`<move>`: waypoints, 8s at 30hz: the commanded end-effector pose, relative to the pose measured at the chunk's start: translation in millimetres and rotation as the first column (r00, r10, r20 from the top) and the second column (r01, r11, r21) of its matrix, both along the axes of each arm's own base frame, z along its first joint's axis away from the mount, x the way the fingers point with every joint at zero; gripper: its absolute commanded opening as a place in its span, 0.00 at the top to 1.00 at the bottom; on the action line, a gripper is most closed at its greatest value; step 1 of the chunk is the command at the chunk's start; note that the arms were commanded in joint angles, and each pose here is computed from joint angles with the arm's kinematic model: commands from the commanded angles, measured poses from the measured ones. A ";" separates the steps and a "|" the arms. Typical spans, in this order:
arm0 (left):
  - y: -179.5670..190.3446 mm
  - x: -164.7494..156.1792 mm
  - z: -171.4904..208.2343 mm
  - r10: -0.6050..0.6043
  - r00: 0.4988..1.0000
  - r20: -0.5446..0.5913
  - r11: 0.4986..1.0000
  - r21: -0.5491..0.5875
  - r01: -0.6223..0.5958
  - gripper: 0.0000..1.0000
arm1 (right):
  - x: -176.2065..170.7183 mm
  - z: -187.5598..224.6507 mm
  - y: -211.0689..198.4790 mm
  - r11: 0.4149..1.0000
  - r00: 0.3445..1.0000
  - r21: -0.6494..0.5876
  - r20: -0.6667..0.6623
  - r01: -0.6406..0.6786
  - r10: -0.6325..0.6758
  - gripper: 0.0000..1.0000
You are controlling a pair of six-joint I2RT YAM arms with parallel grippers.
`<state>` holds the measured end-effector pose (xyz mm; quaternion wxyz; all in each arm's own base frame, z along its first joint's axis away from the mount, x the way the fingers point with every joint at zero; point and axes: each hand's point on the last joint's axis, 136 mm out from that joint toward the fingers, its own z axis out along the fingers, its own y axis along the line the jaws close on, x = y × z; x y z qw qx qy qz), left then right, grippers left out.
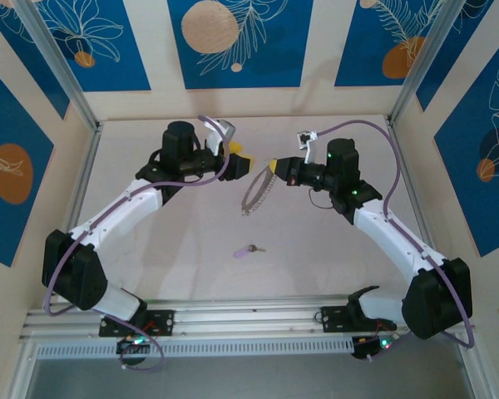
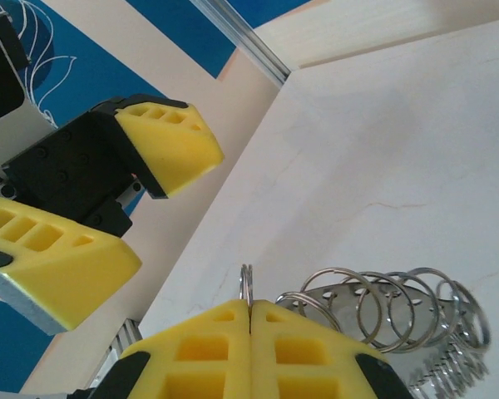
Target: Put the keys on the keyring
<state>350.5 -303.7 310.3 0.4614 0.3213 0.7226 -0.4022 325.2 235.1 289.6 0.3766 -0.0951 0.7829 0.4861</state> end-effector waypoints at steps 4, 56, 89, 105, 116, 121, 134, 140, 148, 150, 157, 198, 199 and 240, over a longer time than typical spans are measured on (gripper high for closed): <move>7.4 5.5 0.0 0.040 0.999 -0.037 0.999 -0.009 -0.040 0.30 | -10.2 36.7 -10.8 0.998 0.998 -0.032 0.030 0.051 -0.050 1.00; 17.5 -69.2 39.9 -0.148 0.984 -0.098 0.980 -0.150 0.132 0.34 | -48.5 86.2 -5.3 0.974 0.894 0.109 0.427 -0.198 0.134 1.00; -17.8 -52.2 76.3 -0.306 0.951 -0.040 0.880 -0.393 0.266 0.57 | -31.6 84.2 9.6 0.948 0.886 0.234 0.455 -0.216 0.090 1.00; -21.4 -55.0 75.1 -0.319 0.947 -0.040 0.877 -0.391 0.279 0.57 | -31.9 85.4 21.3 0.942 0.890 0.240 0.444 -0.233 0.107 1.00; -25.2 -53.6 68.4 -0.329 0.943 -0.051 0.877 -0.387 0.285 0.58 | -33.3 85.8 25.0 0.940 0.891 0.241 0.439 -0.240 0.115 1.00; -25.9 -53.9 69.6 -0.330 0.943 -0.047 0.875 -0.389 0.287 0.72 | -33.4 85.1 26.2 0.940 0.892 0.238 0.437 -0.243 0.120 1.00; -32.5 -65.0 69.7 -0.372 0.928 -0.034 0.864 -0.378 0.333 1.00 | -34.5 86.3 27.2 0.939 0.892 0.236 0.433 -0.249 0.128 1.00; -30.0 -67.6 65.5 -0.355 0.935 -0.013 0.884 -0.331 0.331 1.00 | -31.2 90.0 10.7 0.954 0.911 0.225 0.401 -0.198 0.095 0.74; -23.1 -78.9 60.3 -0.368 0.928 0.058 0.915 -0.157 0.372 1.00 | -41.1 98.7 -25.3 0.972 0.921 0.186 0.383 -0.145 0.064 0.62; -21.4 -82.8 61.9 -0.382 0.920 0.086 0.914 -0.114 0.390 1.00 | -46.3 98.1 -24.8 0.970 0.922 0.175 0.376 -0.171 0.094 0.61; -17.0 -90.7 72.6 -0.416 0.892 0.177 0.905 -0.017 0.425 1.00 | -60.2 95.6 -10.9 0.943 0.904 0.159 0.369 -0.292 0.218 0.61; -22.3 -97.3 91.6 -0.482 0.851 0.207 0.863 -0.054 0.502 1.00 | -70.7 104.0 32.5 0.896 0.857 0.162 0.404 -0.412 0.321 0.79; -22.8 -97.2 91.2 -0.484 0.850 0.206 0.862 -0.055 0.504 1.00 | -70.5 103.7 33.2 0.896 0.856 0.162 0.404 -0.413 0.322 0.79; 10.2 -62.2 97.6 -0.124 0.977 0.171 0.946 -0.277 0.168 0.42 | -66.5 102.5 27.9 0.918 0.865 0.172 0.433 -0.358 0.256 1.00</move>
